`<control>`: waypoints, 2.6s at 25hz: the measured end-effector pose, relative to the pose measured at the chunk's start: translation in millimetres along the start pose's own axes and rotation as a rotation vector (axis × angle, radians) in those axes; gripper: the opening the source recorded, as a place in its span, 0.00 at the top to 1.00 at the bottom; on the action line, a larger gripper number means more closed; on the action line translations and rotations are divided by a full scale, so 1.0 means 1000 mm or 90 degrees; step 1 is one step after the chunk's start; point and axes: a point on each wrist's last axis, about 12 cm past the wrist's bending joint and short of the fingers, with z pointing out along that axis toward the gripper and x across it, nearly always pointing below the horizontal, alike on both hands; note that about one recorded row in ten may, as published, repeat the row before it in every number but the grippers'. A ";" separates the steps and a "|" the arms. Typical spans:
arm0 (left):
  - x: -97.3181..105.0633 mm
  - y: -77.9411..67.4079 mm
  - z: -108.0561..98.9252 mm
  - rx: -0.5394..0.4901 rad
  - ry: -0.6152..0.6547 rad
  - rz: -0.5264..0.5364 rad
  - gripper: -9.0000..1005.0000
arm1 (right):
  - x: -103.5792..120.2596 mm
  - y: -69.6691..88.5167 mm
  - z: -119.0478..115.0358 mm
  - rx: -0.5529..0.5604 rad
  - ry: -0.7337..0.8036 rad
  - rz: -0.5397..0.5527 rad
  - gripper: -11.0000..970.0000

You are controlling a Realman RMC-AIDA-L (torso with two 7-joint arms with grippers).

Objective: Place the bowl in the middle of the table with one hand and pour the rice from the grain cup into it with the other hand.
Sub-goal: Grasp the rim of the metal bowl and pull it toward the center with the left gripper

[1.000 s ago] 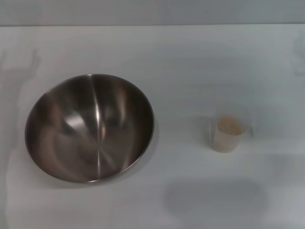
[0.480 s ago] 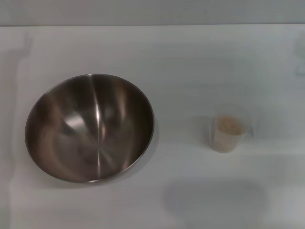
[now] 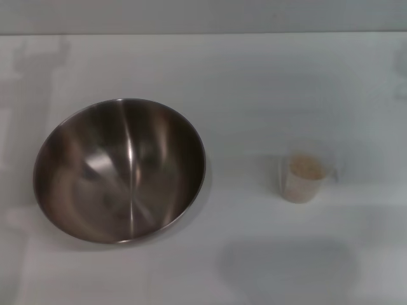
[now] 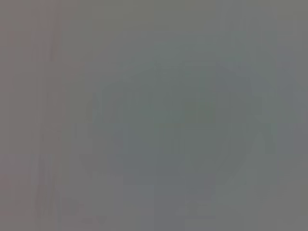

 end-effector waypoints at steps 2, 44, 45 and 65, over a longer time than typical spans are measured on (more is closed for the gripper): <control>-0.003 -0.001 -0.005 -0.002 0.034 0.011 0.19 | 0.000 0.000 0.001 0.000 0.001 0.000 0.49; 0.061 -0.033 -0.032 0.208 0.635 0.217 0.26 | 0.001 -0.005 0.005 -0.002 0.008 -0.005 0.49; 0.061 -0.033 -0.032 0.209 0.636 0.217 0.27 | 0.001 -0.005 0.005 -0.002 0.008 -0.005 0.49; 0.052 -0.030 -0.025 0.214 0.607 0.204 0.93 | 0.001 -0.004 0.008 -0.004 0.005 -0.007 0.50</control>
